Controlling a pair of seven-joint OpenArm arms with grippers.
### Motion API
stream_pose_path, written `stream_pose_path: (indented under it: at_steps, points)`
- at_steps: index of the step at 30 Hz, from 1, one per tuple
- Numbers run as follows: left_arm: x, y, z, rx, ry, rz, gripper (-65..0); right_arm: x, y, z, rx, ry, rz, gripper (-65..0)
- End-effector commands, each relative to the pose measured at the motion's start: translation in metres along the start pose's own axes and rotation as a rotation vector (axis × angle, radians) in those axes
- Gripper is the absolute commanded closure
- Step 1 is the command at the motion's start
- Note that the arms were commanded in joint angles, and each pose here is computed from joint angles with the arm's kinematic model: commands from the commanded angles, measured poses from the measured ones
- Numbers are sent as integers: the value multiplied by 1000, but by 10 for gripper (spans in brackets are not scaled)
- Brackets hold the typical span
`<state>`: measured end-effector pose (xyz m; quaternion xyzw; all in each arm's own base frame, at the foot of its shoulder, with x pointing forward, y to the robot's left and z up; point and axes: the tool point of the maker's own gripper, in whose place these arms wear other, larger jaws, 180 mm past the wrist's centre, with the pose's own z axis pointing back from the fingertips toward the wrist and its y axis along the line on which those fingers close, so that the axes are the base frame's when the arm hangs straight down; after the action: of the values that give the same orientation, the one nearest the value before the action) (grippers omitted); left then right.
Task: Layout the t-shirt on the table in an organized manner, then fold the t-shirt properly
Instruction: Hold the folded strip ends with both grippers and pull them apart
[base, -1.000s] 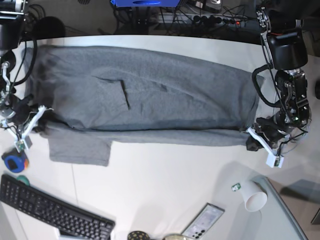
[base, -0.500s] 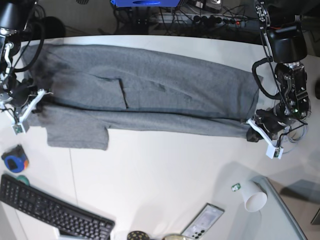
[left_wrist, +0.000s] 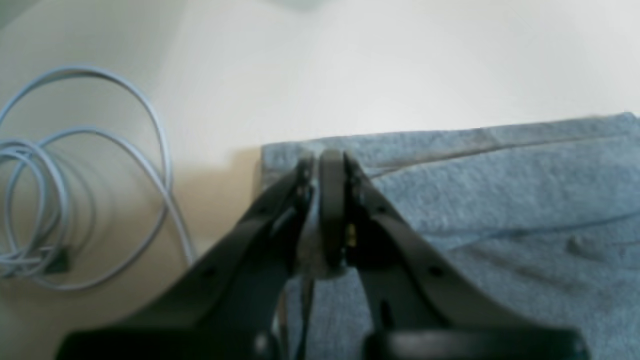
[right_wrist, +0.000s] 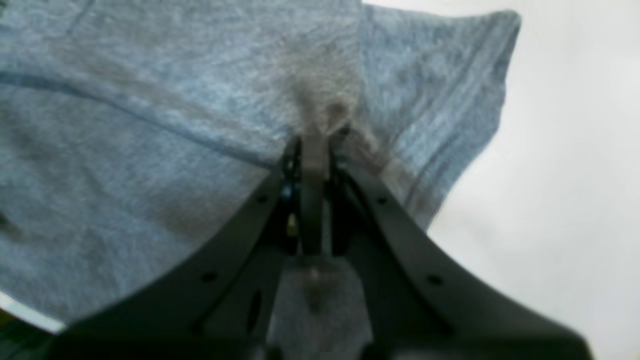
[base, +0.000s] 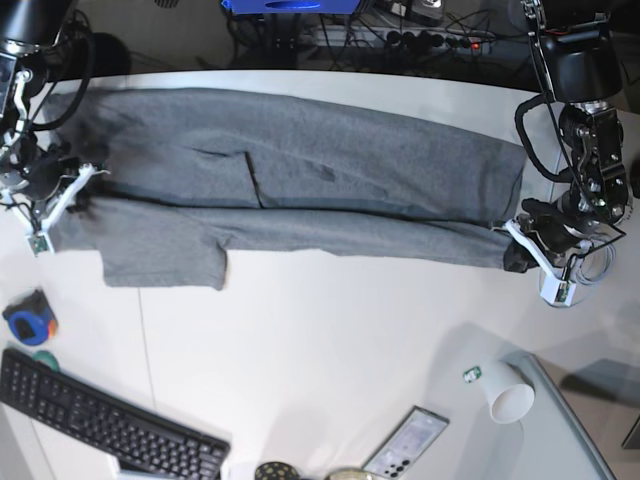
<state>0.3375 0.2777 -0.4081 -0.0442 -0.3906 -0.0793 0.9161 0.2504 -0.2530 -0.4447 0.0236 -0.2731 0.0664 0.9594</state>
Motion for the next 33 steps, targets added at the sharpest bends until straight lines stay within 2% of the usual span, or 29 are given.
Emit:
stream_pose_path:
  at_steps: [1, 7, 23, 33]
  points:
    - [21, 9, 6, 19, -59, -13, 0, 15, -14, 11, -39, -44, 7, -6]
    - [12, 5, 5, 11, -42, -11, 0, 8, -8, 17, -41, 6, 12, -6]
    - [6, 3, 5, 8, -30, -17, 0, -17, 15, 10, 5, 53, -25, -6]
    - [-6, 2, 5, 5, -6, -12, 0, -21, 16, 8, 9, 59, -29, -6]
